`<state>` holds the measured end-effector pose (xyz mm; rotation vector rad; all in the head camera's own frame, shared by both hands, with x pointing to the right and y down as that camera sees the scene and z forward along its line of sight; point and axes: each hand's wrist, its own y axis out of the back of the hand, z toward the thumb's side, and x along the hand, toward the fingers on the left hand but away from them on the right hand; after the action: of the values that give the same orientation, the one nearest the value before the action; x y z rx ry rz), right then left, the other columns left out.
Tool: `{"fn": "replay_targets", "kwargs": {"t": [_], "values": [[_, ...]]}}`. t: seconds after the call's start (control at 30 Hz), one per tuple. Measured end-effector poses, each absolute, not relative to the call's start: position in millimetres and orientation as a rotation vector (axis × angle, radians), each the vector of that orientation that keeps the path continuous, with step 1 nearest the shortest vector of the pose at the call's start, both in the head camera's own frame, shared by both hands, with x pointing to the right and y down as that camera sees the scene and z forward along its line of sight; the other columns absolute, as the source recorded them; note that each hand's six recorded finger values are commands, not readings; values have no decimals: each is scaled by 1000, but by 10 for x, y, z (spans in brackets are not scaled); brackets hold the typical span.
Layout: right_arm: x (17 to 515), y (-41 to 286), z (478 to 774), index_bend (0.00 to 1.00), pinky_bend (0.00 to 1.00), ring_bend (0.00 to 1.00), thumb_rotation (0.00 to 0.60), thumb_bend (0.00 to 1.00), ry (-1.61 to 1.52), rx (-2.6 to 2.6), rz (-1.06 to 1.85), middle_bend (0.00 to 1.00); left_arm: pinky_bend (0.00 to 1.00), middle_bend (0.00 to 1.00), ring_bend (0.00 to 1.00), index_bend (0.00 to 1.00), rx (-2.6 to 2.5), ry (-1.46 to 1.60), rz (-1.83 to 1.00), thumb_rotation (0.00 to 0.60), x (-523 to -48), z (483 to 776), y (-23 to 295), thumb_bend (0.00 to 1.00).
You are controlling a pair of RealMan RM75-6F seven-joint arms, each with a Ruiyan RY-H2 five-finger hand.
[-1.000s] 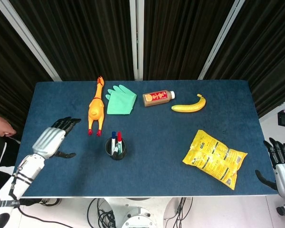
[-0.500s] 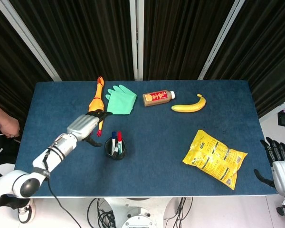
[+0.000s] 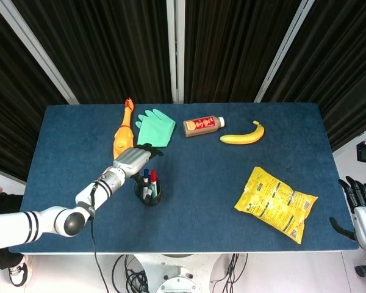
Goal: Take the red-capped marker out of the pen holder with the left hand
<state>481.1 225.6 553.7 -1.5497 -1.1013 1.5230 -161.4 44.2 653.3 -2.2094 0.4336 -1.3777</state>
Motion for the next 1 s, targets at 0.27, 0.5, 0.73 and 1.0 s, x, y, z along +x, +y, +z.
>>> {"fn": "replay_targets", "kwargs": {"t": [0.27,0.5,0.73,1.0], "values": [[4825,2249,5559,0,0,0,600,179,-1097,-1555,1533,0,124,139,0,300,-2182,397,-1420,600,-1633,6544,430,189],[4835,2263,5564,0,0,0,600,179,-1095,-1557,1546,0,124,165,2,350,-2189,401,-1424,600,-1591,6507,434,238],[4840,2261,5562,0,0,0,600,179,-1096,-1558,1554,0,124,172,3,388,-2187,400,-1420,600,-1577,6500,447,287],[4852,2265,5570,0,0,0,600,179,-1092,-1560,1566,0,124,176,3,429,-2189,408,-1425,600,-1570,6500,437,305]]}}
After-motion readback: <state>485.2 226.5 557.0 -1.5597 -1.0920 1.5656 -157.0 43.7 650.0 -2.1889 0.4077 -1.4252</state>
